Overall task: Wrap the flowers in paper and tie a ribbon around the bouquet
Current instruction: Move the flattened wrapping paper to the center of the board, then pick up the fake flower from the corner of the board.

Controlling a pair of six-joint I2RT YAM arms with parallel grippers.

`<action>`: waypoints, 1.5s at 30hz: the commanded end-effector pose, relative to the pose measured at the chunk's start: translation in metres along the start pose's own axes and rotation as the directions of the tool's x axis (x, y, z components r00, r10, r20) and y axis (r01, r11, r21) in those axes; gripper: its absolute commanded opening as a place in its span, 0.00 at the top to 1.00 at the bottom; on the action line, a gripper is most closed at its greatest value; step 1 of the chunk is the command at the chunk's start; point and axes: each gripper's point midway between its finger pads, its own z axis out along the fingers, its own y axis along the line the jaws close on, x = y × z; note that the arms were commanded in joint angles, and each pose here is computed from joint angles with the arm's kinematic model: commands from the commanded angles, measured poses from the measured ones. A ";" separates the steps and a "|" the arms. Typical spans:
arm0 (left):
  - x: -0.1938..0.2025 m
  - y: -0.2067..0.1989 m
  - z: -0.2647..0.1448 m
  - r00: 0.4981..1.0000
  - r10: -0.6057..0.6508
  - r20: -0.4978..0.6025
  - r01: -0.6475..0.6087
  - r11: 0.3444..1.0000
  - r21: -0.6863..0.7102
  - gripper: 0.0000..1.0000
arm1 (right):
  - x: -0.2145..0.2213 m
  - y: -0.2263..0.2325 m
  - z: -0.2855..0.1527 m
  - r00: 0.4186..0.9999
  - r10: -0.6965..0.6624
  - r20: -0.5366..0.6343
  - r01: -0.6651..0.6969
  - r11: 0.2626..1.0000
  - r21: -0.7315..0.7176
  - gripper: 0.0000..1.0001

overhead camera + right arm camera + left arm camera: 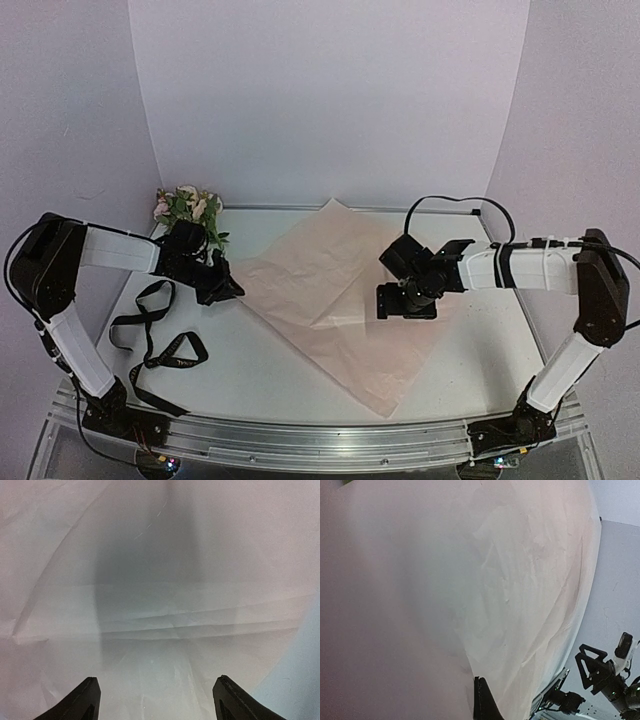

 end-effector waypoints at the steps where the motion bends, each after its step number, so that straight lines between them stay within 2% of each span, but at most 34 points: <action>1: 0.011 0.025 -0.016 0.992 0.063 -0.113 -0.069 0.996 -0.053 1.00 | -0.015 -0.003 -0.017 0.998 0.021 0.055 -0.021 1.000 0.000 0.20; 4: 0.006 0.036 -0.023 0.991 0.061 -0.123 -0.070 0.995 -0.072 1.00 | -0.013 -0.002 -0.014 0.999 0.022 0.044 -0.023 1.000 0.002 0.20; 9: 0.005 0.030 -0.024 0.987 0.089 -0.138 -0.096 0.994 -0.046 1.00 | -0.010 -0.002 -0.011 0.999 0.024 0.033 -0.024 1.000 0.003 0.20; 10: 0.004 0.029 -0.024 0.986 0.095 -0.135 -0.102 0.994 -0.048 0.97 | -0.010 -0.001 -0.011 0.999 0.024 0.031 -0.024 1.000 0.001 0.20; 12: 0.002 0.024 -0.028 0.987 0.101 -0.123 -0.106 0.993 -0.041 0.87 | -0.010 -0.001 -0.010 0.999 0.022 0.028 -0.022 1.000 0.001 0.20; 16: -0.009 0.020 -0.050 0.995 0.100 -0.024 -0.102 0.988 -0.114 0.45 | -0.009 0.000 -0.010 1.000 0.016 0.025 -0.016 1.000 0.000 0.20; 18: -0.024 0.020 -0.070 0.992 0.100 0.080 -0.083 0.979 -0.189 0.31 | -0.010 0.000 -0.010 1.000 0.018 0.026 -0.018 1.000 -0.002 0.19; 21: -0.052 0.018 -0.094 0.968 0.103 0.228 -0.036 0.960 -0.278 0.22 | -0.011 0.000 -0.010 0.999 0.022 0.028 -0.022 1.000 -0.002 0.15; 26: -0.102 0.016 -0.103 0.924 0.137 0.357 0.016 0.919 -0.394 0.14 | -0.013 -0.001 -0.011 0.999 0.025 0.040 -0.026 1.000 0.008 0.10; 32: -0.180 0.026 -0.100 0.864 0.170 0.474 0.136 0.828 -0.544 0.09 | -0.012 0.013 -0.009 1.000 -0.002 0.003 0.003 0.999 -0.041 0.11; 40: -0.233 0.059 -0.049 0.874 0.097 0.475 0.229 0.780 -0.582 0.01 | -0.013 0.014 -0.016 1.000 -0.024 0.017 0.025 0.997 -0.067 0.10; 45: -0.245 0.068 -0.017 0.884 0.057 0.464 0.229 0.812 -0.537 0.00 | -0.016 0.012 -0.023 0.998 -0.035 0.046 0.039 0.996 -0.074 0.09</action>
